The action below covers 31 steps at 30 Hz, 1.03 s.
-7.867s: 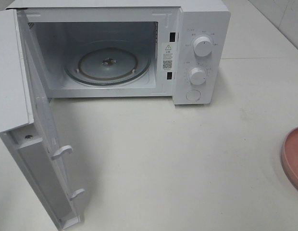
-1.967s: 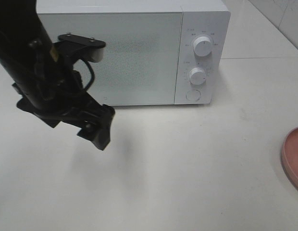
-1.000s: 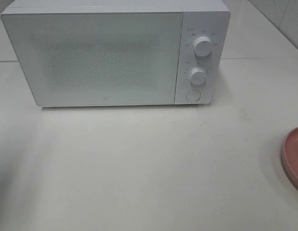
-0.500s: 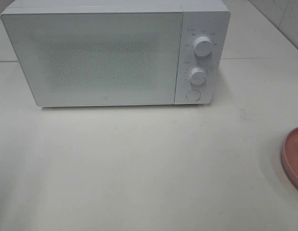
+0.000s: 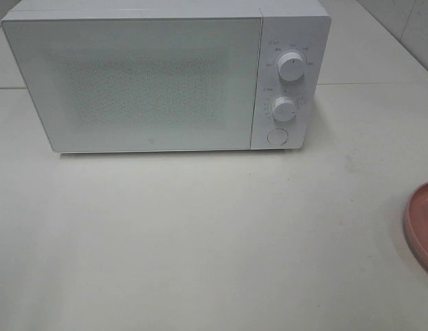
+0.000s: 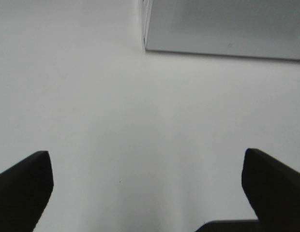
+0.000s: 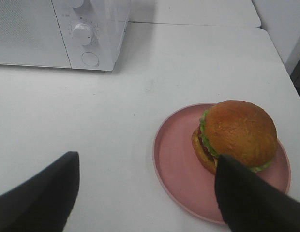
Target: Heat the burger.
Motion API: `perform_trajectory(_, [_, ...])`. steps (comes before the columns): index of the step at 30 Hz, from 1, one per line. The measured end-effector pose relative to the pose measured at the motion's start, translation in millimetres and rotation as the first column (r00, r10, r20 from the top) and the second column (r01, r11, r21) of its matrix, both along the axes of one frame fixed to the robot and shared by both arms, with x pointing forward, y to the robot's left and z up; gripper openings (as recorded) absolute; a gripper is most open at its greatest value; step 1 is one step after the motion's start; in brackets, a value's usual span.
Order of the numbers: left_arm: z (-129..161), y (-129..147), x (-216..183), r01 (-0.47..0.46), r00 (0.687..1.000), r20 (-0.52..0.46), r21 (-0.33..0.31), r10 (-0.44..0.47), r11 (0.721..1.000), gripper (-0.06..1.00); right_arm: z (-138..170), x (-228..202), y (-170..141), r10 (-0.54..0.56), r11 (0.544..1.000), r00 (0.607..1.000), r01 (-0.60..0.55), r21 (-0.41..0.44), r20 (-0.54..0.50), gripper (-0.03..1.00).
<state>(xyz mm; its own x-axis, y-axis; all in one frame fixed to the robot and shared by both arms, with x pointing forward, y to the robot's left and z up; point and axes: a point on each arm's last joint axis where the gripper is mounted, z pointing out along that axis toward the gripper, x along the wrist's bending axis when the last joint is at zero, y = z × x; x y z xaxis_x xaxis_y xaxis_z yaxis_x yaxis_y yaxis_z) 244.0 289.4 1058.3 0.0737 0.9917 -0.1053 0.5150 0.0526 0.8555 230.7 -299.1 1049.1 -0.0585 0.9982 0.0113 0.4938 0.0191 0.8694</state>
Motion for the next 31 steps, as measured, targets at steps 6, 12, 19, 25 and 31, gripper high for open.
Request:
perform_trajectory(6, [0.0,-1.0,-13.8,0.006,0.996,0.087,-0.007,-0.005,1.0,0.98,0.0,0.0,0.0,0.0,1.0,1.0,0.0,0.0,0.0,0.75])
perform_trajectory(12, [0.0,-1.2,-13.9,0.005,0.996,0.088,-0.008,-0.004,1.0,0.98,0.0,0.0,0.0,0.0,1.0,1.0,0.0,0.0,0.0,0.75])
perform_trajectory(19, [-1.3,-1.3,-13.3,0.005,0.997,0.083,-0.009,-0.004,1.0,0.98,0.0,0.0,0.0,0.0,1.0,1.0,0.0,0.0,0.0,0.75])
perform_trajectory(25, [-1.3,-1.3,-13.3,0.005,0.997,0.083,-0.009,-0.004,1.0,0.98,0.0,0.0,0.0,0.0,1.0,1.0,0.0,0.0,0.0,0.75])
perform_trajectory(31, [-1.3,-1.3,-13.3,0.005,0.997,0.083,-0.009,-0.004,1.0,0.98,0.0,0.0,0.0,0.0,1.0,1.0,0.0,0.0,0.0,0.75])
